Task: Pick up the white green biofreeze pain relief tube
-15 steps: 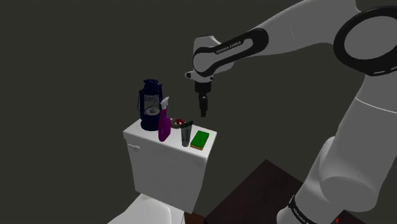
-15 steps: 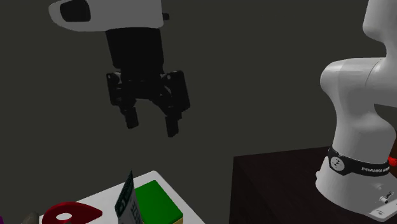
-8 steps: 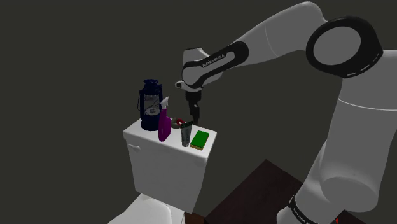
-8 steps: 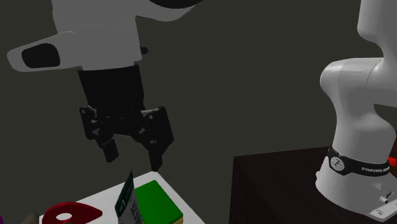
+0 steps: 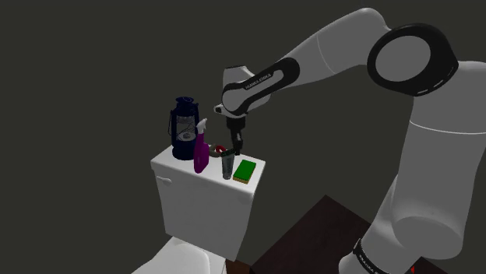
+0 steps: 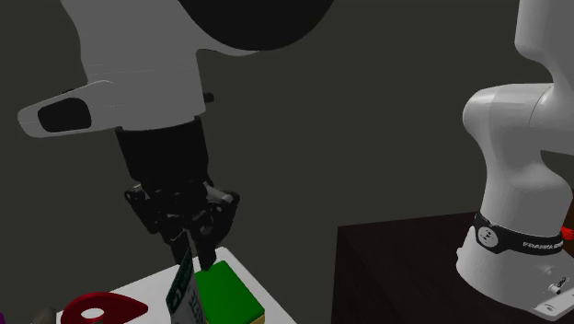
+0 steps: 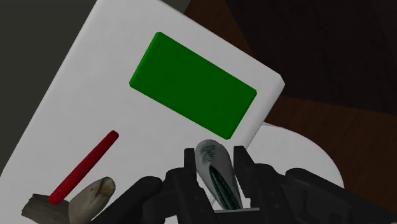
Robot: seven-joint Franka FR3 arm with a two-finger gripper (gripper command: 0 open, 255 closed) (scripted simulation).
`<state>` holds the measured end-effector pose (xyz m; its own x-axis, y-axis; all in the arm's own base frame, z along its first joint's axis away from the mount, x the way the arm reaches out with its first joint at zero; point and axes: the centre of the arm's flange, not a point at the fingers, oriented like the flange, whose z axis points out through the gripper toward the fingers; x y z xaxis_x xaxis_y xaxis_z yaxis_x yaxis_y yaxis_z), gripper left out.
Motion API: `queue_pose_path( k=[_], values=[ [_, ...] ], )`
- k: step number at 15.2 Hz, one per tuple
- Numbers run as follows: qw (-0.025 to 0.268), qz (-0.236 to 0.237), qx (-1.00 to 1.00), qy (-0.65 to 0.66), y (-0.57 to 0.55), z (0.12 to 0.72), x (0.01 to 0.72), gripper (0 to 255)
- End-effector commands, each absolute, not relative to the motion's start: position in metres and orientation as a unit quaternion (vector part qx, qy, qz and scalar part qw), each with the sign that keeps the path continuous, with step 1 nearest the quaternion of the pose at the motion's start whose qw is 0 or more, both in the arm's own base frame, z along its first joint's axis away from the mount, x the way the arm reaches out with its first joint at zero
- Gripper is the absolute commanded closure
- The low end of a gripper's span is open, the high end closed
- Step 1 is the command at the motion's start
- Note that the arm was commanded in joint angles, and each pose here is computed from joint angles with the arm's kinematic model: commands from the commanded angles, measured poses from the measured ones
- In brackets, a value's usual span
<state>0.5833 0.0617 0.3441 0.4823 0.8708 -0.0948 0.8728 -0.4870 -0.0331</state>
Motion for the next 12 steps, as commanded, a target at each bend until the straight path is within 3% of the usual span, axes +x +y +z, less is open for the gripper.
queue_pose_path(
  k=[1,12],
  values=[
    [0.01,-0.049,0.861,0.506,0.062,0.344,0.583,255],
    [0.01,-0.049,0.861,0.506,0.061,0.365,0.583,255]
  ],
)
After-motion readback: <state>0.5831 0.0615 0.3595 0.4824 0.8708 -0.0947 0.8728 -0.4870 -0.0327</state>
